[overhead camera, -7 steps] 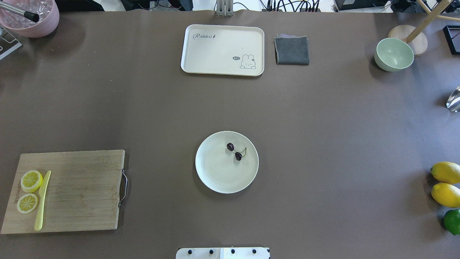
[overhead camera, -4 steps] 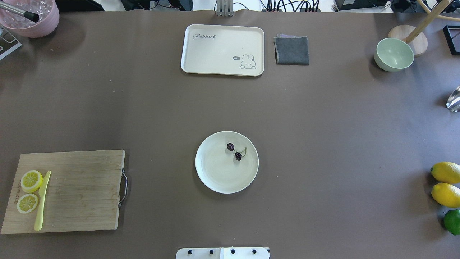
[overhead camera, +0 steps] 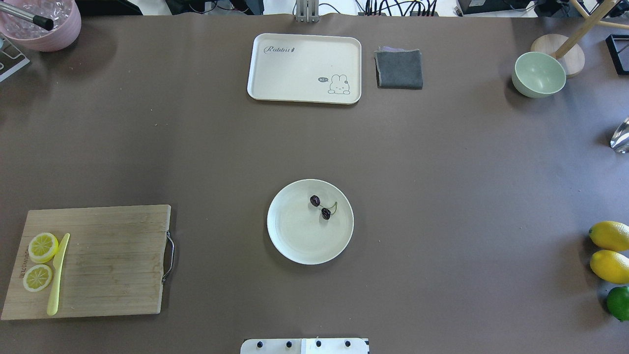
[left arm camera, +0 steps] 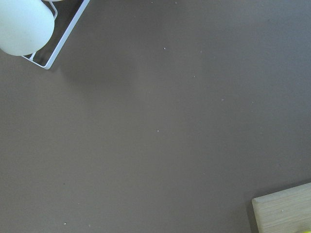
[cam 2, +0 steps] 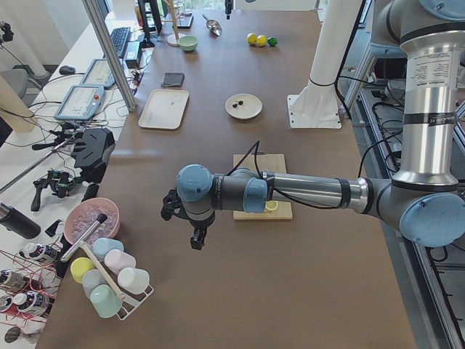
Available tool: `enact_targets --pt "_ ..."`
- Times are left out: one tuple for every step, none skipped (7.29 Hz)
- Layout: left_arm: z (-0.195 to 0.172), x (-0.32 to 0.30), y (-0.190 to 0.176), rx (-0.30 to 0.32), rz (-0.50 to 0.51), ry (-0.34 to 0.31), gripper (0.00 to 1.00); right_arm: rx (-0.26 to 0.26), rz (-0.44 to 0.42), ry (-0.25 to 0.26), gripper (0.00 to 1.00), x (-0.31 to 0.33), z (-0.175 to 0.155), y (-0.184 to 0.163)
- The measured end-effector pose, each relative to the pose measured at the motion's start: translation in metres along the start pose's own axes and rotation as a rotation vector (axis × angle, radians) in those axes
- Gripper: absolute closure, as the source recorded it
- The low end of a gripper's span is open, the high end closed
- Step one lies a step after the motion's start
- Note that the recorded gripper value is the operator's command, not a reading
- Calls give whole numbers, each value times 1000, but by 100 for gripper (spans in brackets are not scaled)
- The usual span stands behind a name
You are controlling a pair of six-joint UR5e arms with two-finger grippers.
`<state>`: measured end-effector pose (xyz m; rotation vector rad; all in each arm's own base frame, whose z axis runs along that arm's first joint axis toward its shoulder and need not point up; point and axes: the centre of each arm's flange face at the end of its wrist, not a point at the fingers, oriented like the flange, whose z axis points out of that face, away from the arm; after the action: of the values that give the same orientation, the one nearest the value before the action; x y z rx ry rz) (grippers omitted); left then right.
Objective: Place red cherry on plate
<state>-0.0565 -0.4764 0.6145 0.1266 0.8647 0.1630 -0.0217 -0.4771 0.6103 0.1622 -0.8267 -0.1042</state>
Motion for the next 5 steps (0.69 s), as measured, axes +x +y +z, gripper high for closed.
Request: enact_targets --pt "-2 2 1 4 3 0 2 1 -1 0 0 -1 0 -1" --pt "-4 3 2 6 7 -3 2 3 -2 -2 0 -2 -1 -1" --pt "-6 5 3 10 11 -8 2 4 -3 -3 0 -2 -1 -2" --pt "-7 7 5 12 14 -10 2 6 -4 -4 0 -2 -2 -2" --pt "-8 8 5 14 18 -11 2 6 -4 -4 0 -2 -2 -2"
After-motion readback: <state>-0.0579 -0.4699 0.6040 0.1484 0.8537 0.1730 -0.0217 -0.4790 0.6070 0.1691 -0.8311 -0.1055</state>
